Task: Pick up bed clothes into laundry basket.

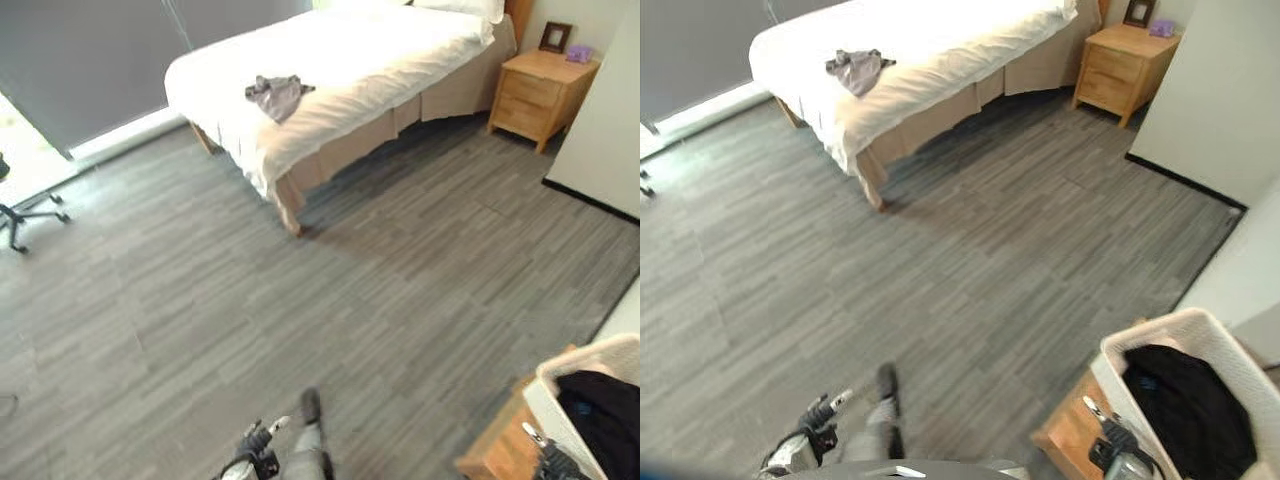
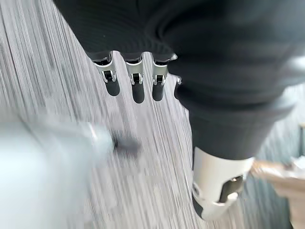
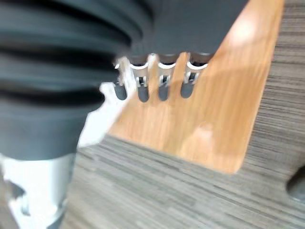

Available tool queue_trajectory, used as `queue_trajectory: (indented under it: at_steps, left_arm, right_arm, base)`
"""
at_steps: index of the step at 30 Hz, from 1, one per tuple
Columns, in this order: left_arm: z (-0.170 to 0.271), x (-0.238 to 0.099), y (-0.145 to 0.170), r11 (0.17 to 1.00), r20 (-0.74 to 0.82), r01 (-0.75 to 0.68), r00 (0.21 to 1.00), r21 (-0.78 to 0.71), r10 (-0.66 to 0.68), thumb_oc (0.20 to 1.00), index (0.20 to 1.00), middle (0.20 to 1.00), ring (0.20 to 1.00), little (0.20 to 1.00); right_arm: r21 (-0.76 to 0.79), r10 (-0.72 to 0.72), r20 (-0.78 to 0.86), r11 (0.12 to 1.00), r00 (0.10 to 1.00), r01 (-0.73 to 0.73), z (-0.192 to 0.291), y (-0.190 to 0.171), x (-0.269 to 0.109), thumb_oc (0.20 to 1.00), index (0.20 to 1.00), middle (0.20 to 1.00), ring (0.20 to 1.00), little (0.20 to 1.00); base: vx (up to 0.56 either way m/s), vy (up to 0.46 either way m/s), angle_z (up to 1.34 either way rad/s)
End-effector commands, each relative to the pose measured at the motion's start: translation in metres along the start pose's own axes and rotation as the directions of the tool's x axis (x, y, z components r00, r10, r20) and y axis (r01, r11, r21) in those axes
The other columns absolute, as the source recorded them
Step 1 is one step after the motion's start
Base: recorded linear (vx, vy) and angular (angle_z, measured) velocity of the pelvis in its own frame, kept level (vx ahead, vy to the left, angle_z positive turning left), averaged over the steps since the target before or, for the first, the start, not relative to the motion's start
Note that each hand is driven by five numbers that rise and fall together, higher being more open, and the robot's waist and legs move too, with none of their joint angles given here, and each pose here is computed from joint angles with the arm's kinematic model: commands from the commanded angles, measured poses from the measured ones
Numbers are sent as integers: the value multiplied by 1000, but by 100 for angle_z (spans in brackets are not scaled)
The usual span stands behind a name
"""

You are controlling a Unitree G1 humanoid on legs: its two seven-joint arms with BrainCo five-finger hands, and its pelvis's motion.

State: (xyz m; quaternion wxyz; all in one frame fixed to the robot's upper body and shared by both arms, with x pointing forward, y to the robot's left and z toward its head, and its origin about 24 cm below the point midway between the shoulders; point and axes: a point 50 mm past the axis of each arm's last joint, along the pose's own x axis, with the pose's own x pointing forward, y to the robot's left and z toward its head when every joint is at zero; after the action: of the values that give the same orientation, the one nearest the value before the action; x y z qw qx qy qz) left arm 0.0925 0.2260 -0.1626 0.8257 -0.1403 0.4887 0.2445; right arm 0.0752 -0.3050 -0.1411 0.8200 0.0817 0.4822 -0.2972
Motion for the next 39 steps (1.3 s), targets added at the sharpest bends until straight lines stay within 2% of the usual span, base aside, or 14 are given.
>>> queue_trajectory:
  at_steps: [1,4,6,9,13,18,20,23,26,27,30,34,39]
  left_arm:
    - [3,0,4,998,5,-20,1000,-52,21,1000,1000,1000,1000,1000]
    - [-10,-3,18,994,-46,-80,996,-75,77,1000,1000,1000,1000,1000]
    - [-2,-2,26,990,-27,-103,995,-100,101,1000,1000,1000,1000,1000]
    - [12,0,34,992,10,-112,994,-62,113,1000,1000,1000,1000,1000]
    - [35,5,20,995,84,-64,994,-79,71,1000,1000,1000,1000,1000]
    - [39,6,9,997,87,-40,995,-60,45,1000,1000,1000,1000,1000]
    - [26,5,3,998,46,-14,999,-63,17,1000,1000,1000,1000,1000]
    - [14,3,3,979,21,-49,998,-196,54,1000,1000,1000,1000,1000]
    - [16,4,-2,976,35,-38,998,-213,46,1000,1000,1000,1000,1000]
    - [19,4,-10,976,53,-11,998,-218,23,1000,1000,1000,1000,1000]
    - [16,3,-8,972,56,-25,998,-234,39,1000,1000,1000,1000,1000]
    - [2,-1,17,960,15,-109,993,-258,117,1000,1000,1000,1000,1000]
    - [-8,-6,40,936,-18,-196,980,-294,199,1000,1000,1000,1000,1000]
  right_arm:
    - [-45,-27,-12,999,1000,26,-9,-15,-4,1000,1000,1000,1000,1000]
    - [-21,-37,-62,999,997,36,-26,-18,-8,1000,1000,1000,1000,1000]
    - [-38,3,-53,999,999,-5,-24,-10,-7,1000,1000,1000,1000,1000]
    - [-50,22,-56,998,998,-25,-27,-2,-7,1000,1000,1000,1000,1000]
    - [-24,20,-79,999,997,-22,-33,-1,-8,1000,1000,1000,1000,1000]
    - [-42,13,-100,999,995,-17,-39,-3,-9,1000,1000,1000,1000,1000]
    - [-69,29,-118,997,993,-37,-43,-1,-10,1000,1000,1000,1000,1000]
    - [-61,49,-45,997,998,-51,-21,4,-5,1000,1000,1000,1000,1000]
    - [-87,78,12,993,997,-77,-4,12,-1,1000,1000,1000,1000,1000]
    - [-129,105,93,987,990,-92,21,20,2,1000,1000,1000,1000,1000]
    - [-124,140,180,985,974,-119,44,28,2,1000,1000,1000,1000,1000]
    - [-272,268,268,943,925,-194,69,56,-2,1000,1000,1000,1000,1000]
    - [-391,362,235,885,902,-253,65,77,-5,1000,1000,1000,1000,1000]
  base:
    - [462,119,-72]
    - [764,216,-48]
    - [435,136,-36]
    - [395,109,-26]
    - [538,19,27]
    - [476,-69,62]
    - [682,-349,94]
    - [536,-426,75]
    - [308,-291,-5]
    - [330,-161,7]
    - [328,-79,6]
    - [434,-37,-6]
    - [358,32,12]
